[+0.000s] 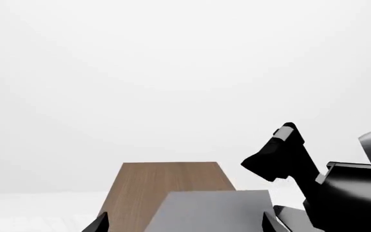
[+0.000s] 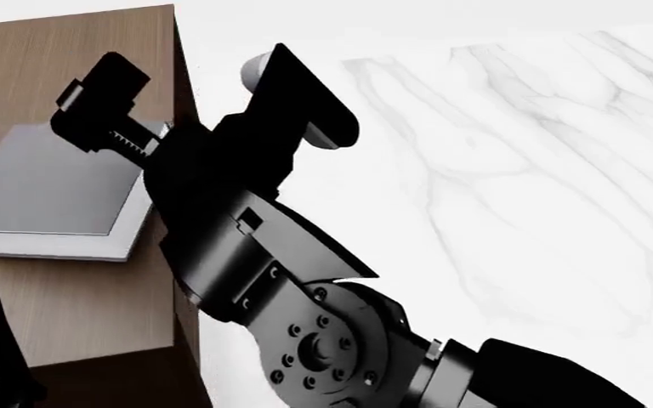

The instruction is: Pick up the book in the middle and place it on the cabinet shelf.

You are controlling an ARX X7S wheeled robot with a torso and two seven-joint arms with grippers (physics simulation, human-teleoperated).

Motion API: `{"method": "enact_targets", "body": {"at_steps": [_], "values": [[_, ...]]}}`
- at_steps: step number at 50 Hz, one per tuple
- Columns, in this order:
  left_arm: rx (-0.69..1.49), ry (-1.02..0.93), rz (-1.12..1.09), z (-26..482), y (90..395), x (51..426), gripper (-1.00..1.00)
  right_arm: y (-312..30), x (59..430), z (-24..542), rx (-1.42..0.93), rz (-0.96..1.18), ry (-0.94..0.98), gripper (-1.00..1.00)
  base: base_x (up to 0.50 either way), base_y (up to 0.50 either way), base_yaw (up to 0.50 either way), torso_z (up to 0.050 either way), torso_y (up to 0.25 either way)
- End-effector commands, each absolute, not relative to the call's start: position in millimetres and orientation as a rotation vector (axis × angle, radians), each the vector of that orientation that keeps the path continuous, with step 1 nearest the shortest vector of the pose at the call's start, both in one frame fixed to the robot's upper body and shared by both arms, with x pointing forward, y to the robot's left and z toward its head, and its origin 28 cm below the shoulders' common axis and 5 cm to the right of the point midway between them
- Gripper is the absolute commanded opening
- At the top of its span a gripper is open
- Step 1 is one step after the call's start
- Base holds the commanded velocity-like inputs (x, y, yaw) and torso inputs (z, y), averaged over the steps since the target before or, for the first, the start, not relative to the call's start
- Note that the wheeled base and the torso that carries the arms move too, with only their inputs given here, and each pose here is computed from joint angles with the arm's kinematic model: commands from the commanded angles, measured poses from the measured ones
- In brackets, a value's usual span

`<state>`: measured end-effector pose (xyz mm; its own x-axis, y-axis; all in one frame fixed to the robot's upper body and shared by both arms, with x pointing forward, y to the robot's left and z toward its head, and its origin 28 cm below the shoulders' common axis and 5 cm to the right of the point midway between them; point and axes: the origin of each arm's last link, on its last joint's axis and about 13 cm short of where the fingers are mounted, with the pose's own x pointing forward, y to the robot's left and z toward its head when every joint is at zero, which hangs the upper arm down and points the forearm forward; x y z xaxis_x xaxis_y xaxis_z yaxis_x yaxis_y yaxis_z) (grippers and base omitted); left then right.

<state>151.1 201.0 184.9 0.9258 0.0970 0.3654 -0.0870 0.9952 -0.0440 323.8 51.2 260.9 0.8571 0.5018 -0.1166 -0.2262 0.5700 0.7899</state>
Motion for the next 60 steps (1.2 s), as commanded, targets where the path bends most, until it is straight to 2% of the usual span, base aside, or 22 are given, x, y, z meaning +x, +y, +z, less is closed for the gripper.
{"method": "enact_targets", "body": {"at_steps": [1,19,30,35,37,41,44,45,51,60], "values": [[-0.027,-0.379,0.100,185,203,151,1.00,32,326,270,0.845,0.411,0.291,1.00,0.00,0.00,0.00,0.000,0.000],[-0.017,-0.381,0.091,185,200,150,1.00,-17,308,258,0.942,0.343,0.206,1.00,0.00,0.00,0.00,0.000,0.000],[0.040,-0.467,0.061,187,193,153,1.00,-61,292,270,0.618,0.166,-0.350,1.00,0.00,0.00,0.00,0.001,0.000],[0.112,-0.599,0.087,211,193,161,1.00,-72,287,289,0.512,0.134,-0.520,1.00,0.00,0.00,0.00,0.000,0.000],[0.095,-0.708,0.062,238,193,173,1.00,-79,275,311,0.460,0.110,-0.637,1.00,0.00,0.00,0.00,0.000,0.000],[0.134,-0.785,0.071,271,195,187,1.00,-87,261,336,0.395,0.088,-0.757,1.00,0.00,0.00,0.00,0.000,0.000],[0.151,-0.818,0.074,282,195,195,1.00,-90,258,344,0.385,0.085,-0.767,1.00,0.00,0.00,0.00,0.000,0.000],[0.154,-0.848,0.088,306,199,212,1.00,-97,261,356,0.380,0.065,-0.778,1.00,0.00,0.00,0.00,0.000,0.000],[0.161,-0.895,0.133,352,210,244,1.00,-111,267,382,0.347,0.011,-0.818,1.00,0.00,0.00,0.00,0.000,0.000],[0.198,-0.981,0.149,417,211,260,1.00,-117,270,423,0.319,-0.015,-0.872,1.00,0.00,0.00,0.00,0.000,0.000]]}}
